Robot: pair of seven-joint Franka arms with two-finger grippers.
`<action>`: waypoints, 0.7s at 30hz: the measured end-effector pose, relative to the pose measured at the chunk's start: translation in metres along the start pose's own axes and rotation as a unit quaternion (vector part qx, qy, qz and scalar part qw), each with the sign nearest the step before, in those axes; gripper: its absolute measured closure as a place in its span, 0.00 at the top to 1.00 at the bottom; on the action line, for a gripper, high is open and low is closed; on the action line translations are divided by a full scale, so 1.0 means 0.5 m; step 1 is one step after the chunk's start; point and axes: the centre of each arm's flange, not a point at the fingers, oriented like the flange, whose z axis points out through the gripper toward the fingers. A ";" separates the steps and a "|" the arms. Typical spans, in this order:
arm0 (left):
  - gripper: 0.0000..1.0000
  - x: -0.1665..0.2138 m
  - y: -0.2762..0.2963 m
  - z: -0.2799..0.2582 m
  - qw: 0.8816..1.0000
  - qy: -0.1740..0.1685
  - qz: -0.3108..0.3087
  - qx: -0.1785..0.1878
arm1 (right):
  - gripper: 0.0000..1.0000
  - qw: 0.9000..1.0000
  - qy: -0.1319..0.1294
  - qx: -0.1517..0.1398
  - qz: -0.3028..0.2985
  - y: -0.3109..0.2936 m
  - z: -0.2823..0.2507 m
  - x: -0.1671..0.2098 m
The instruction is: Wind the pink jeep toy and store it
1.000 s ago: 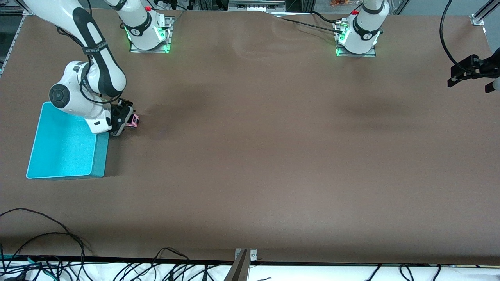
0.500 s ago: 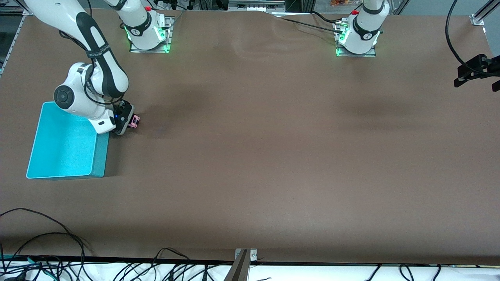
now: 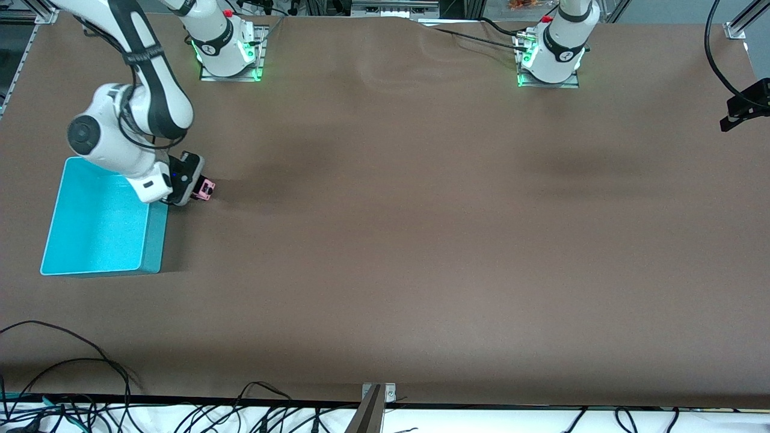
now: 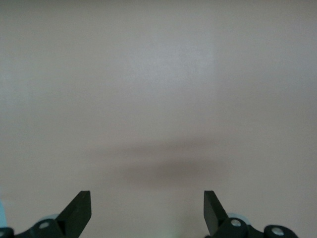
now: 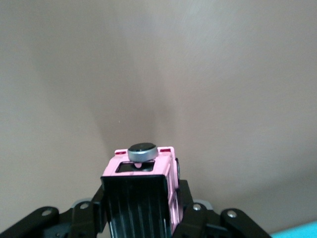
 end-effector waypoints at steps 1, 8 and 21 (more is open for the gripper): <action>1.00 0.000 0.000 0.000 1.000 0.000 0.000 0.000 | 0.57 1.000 0.003 0.001 -0.001 0.001 -0.021 0.004; 1.00 0.000 -0.001 -0.007 1.000 0.004 -0.001 0.001 | 0.57 0.999 -0.007 0.015 -0.027 0.025 -0.164 0.036; 1.00 -0.002 -0.006 -0.020 1.000 0.010 -0.004 0.002 | 0.57 0.996 -0.053 0.006 -0.069 0.092 -0.287 -0.046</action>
